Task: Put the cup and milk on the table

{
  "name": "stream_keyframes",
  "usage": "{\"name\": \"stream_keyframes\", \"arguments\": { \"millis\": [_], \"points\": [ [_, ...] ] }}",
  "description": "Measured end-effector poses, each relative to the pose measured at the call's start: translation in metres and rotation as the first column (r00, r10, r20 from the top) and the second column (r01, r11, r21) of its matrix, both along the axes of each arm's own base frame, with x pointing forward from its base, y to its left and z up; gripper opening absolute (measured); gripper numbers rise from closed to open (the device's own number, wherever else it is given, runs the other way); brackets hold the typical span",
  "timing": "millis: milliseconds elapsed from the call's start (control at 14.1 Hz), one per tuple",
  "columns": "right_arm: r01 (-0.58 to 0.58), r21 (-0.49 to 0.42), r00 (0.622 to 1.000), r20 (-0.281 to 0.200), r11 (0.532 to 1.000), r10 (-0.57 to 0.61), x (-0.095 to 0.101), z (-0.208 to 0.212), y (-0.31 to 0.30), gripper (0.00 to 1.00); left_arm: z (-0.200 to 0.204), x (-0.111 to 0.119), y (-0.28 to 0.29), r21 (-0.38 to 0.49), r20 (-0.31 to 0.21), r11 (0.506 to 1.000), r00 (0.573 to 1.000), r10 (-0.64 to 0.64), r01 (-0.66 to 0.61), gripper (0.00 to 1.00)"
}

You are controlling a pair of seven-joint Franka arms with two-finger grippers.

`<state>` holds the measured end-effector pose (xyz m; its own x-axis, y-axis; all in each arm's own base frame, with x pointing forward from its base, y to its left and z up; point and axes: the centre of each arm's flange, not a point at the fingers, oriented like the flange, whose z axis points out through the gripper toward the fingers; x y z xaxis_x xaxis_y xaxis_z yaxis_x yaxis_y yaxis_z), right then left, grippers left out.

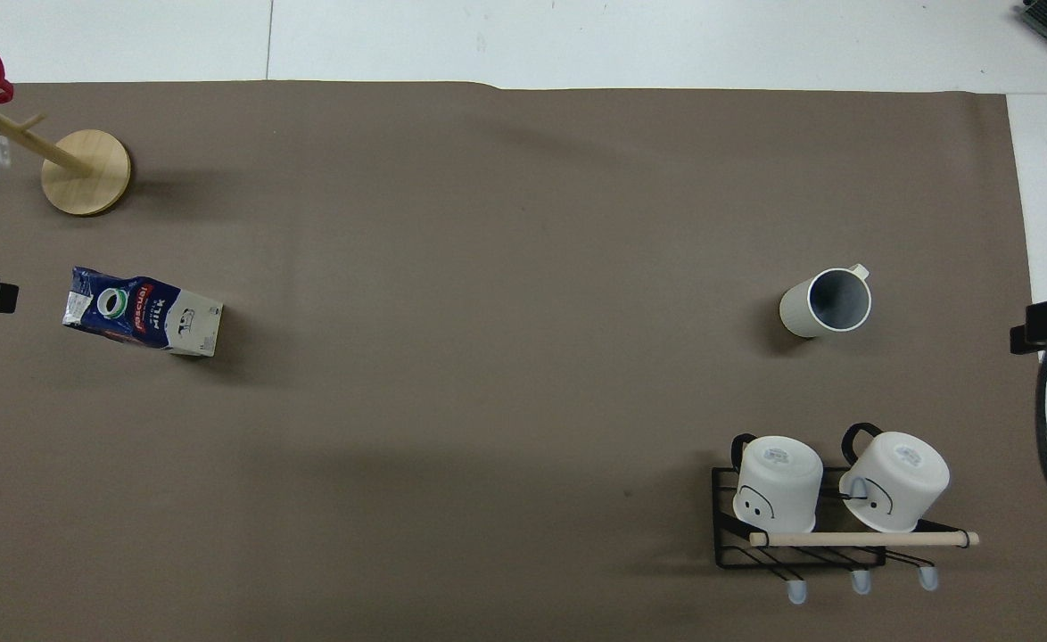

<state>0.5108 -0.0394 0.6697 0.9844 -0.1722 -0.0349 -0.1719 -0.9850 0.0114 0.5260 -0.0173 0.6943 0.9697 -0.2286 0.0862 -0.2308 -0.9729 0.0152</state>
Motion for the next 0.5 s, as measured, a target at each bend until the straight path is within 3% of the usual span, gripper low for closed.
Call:
{"name": "stream_keyframes", "arguments": {
  "millis": [496],
  "points": [
    [0.000, -0.001, 1.000, 0.015, 1.000, 0.000, 0.0019, 0.0009, -0.0001, 1.00, -0.0001, -0.0005, 0.0041, 0.000, -0.004, 1.000, 1.000, 0.000, 0.000, 1.00]
  ]
}}
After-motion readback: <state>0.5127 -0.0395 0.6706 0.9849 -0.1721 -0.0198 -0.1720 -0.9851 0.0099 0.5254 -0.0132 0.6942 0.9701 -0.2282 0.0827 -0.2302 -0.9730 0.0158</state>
